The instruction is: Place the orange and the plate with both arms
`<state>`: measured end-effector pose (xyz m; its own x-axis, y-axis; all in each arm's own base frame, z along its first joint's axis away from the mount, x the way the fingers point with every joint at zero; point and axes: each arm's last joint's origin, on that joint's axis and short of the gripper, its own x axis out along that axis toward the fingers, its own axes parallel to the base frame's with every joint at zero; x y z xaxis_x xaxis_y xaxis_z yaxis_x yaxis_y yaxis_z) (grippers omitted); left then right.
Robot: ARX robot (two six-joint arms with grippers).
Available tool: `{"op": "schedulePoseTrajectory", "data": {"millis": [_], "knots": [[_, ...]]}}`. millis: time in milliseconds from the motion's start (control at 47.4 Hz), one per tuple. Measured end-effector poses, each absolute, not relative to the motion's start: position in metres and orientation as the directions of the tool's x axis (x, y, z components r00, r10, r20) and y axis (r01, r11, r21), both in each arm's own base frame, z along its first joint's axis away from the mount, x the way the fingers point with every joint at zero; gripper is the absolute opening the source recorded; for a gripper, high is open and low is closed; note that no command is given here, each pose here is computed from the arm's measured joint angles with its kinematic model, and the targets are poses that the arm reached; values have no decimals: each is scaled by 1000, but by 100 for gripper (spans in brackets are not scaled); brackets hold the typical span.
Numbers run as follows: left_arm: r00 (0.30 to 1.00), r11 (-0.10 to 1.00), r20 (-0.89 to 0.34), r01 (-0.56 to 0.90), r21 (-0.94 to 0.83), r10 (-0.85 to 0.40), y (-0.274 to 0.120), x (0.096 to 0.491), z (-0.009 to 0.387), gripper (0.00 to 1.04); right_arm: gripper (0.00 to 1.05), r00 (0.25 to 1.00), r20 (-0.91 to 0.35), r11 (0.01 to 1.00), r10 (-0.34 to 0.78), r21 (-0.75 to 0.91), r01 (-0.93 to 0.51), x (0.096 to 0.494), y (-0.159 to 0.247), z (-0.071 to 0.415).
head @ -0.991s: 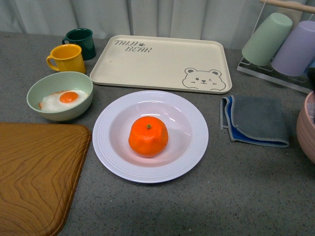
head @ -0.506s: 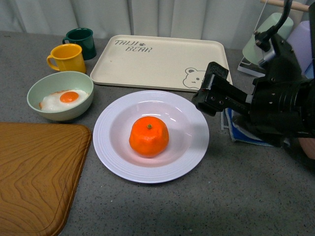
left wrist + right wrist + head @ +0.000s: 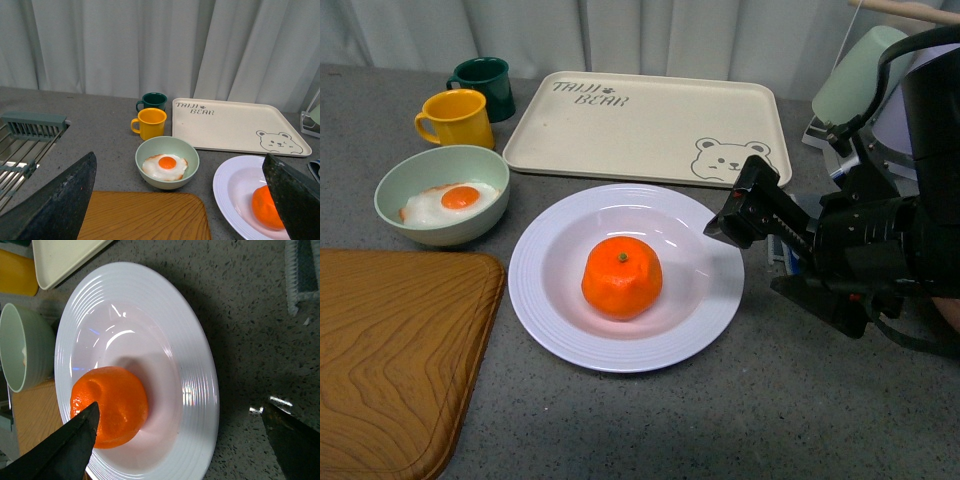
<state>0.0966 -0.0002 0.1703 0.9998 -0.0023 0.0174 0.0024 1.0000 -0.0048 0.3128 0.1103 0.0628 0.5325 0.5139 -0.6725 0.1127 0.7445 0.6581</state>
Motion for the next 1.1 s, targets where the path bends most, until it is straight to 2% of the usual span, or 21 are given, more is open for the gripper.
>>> {"op": "schedulePoseTrajectory", "data": {"millis": [316,590,1054,1096], "knots": [[1000,1000,17,2,-5,-2,0,97,170,98,95,460,-662,689,591,711,139,334,119,46],[1000,1000,17,2,-5,-2,0,97,170,98,95,433,-629,637,646,756,148,347,120,37],[1000,1000,17,2,-5,-2,0,97,170,98,95,437,-570,534,695,817,218,356,121,22],[1000,1000,17,2,-5,-2,0,97,170,98,90,439,-571,529,694,818,227,357,120,22]]}}
